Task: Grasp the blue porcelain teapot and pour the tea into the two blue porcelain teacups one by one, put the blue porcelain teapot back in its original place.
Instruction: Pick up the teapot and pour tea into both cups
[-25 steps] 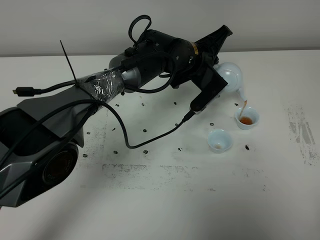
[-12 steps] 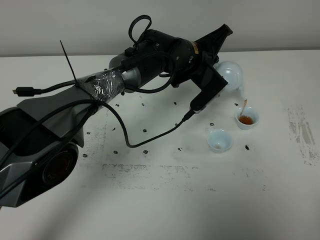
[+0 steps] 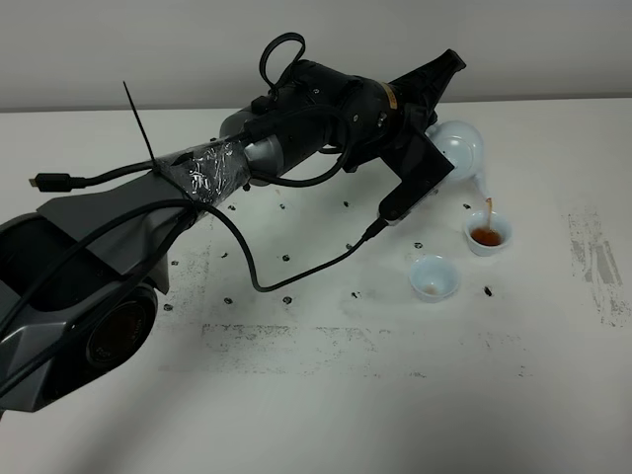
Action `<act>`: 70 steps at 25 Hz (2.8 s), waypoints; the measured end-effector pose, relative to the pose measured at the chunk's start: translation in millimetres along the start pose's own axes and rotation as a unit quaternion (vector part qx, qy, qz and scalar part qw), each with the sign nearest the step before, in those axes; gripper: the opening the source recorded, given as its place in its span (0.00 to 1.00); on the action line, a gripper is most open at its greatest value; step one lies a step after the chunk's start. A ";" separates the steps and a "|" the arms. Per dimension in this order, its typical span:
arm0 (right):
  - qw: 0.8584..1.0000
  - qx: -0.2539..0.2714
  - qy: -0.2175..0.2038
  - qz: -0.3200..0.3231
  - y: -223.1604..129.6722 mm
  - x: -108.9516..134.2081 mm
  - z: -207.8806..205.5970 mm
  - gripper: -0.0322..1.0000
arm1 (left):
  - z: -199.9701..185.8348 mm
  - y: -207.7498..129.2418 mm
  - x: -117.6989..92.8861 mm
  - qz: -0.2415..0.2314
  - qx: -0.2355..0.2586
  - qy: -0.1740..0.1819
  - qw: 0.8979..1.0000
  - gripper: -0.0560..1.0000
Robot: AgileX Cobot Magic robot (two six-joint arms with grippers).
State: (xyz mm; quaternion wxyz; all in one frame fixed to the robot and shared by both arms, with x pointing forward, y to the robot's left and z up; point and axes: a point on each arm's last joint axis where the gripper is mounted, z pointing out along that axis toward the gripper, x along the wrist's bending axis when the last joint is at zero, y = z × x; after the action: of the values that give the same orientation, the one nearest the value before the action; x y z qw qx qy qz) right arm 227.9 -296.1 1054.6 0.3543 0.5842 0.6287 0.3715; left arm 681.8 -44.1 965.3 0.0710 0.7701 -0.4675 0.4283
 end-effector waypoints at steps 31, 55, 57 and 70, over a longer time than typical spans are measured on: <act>1.000 0.000 0.000 0.000 0.0 0.0 0.0 0.59 | 0.2 4.2 2.1 0.017 0.003 0.000 1.000 0.11; 1.000 0.000 0.000 0.000 0.0 0.0 0.0 0.59 | 0.2 4.3 1.8 0.017 0.002 -0.002 1.000 0.11; 1.000 0.000 0.000 0.000 0.0 0.0 0.0 0.59 | 0.2 4.3 1.8 0.017 0.002 -0.002 1.000 0.11; 1.000 0.000 0.000 0.000 0.0 0.0 0.0 0.59 | 0.2 4.4 1.7 0.017 0.002 -0.002 1.000 0.11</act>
State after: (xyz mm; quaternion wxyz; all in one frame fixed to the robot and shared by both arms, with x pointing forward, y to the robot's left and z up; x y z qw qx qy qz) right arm 227.9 -296.1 1054.6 0.3543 0.5842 0.6287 0.3715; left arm 678.8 -47.7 965.1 0.0613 0.7633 -0.4797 0.4284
